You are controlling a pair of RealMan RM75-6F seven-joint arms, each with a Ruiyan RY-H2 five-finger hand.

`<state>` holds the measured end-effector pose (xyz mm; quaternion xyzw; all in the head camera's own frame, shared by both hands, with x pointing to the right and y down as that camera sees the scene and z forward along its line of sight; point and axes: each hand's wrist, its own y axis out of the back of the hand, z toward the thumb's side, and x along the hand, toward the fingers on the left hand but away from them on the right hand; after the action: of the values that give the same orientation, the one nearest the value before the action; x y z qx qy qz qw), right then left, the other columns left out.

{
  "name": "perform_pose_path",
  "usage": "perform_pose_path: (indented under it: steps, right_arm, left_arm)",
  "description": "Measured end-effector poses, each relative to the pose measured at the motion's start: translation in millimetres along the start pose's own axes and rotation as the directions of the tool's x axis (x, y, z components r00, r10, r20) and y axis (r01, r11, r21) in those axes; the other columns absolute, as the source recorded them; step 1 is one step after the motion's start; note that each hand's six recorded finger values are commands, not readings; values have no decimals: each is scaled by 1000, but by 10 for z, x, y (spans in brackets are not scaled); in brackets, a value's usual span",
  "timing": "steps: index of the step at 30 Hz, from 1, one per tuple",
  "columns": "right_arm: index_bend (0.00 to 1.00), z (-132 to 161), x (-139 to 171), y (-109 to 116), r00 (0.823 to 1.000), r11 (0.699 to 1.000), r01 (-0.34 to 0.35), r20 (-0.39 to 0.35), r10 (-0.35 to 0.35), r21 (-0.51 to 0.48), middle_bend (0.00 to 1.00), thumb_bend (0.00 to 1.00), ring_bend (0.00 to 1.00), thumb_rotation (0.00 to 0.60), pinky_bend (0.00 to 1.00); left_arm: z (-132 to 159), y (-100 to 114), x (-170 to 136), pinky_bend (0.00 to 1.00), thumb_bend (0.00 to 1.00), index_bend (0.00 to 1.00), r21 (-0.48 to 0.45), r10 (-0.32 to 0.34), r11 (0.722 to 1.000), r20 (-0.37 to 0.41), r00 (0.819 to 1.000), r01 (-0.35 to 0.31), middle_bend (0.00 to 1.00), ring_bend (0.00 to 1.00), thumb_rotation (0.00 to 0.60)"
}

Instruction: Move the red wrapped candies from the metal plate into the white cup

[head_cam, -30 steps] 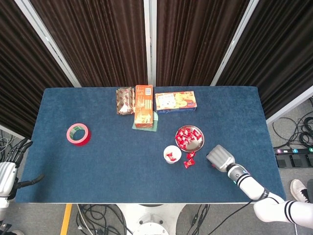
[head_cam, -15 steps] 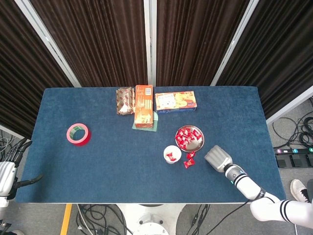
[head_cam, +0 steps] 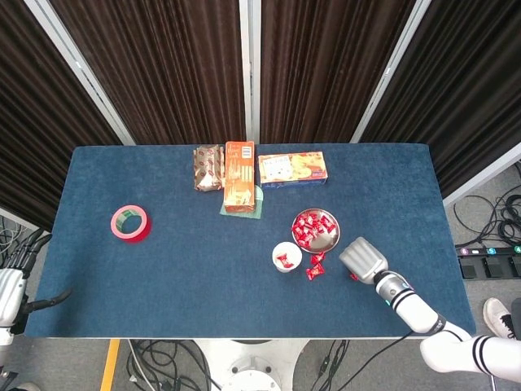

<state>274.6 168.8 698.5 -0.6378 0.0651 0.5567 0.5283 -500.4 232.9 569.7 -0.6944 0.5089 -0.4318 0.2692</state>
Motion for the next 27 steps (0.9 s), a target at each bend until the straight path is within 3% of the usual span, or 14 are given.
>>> perform_pose_path:
  steps: [6, 12, 18, 27]
  right_arm:
    - [529, 4, -1, -137, 998, 998, -56, -2, 56, 7, 1000, 219, 1000, 600, 1000]
    - [479, 22, -25, -193, 996, 996, -87, 0, 87, 17, 1000, 216, 1000, 600, 1000]
    - [409, 61, -73, -156, 997, 997, -81, -7, 81, 10, 1000, 217, 1000, 600, 1000]
    - [402, 79, -66, -82, 999, 999, -52, -12, 52, 11, 1000, 217, 1000, 600, 1000]
  left_arm:
    - [-7, -1, -20, 111, 139, 126, 2, -4, 1000, -5, 1000, 4, 75, 34, 600]
    - [-17, 0, -8, 111, 138, 126, 1, -4, 1000, -7, 1000, 4, 75, 34, 600]
    - [-36, -9, 0, 111, 138, 126, 1, -7, 1000, -10, 1000, 7, 75, 34, 600]
    - [-55, -3, 3, 111, 138, 126, -1, -7, 1000, -11, 1000, 7, 75, 34, 600]
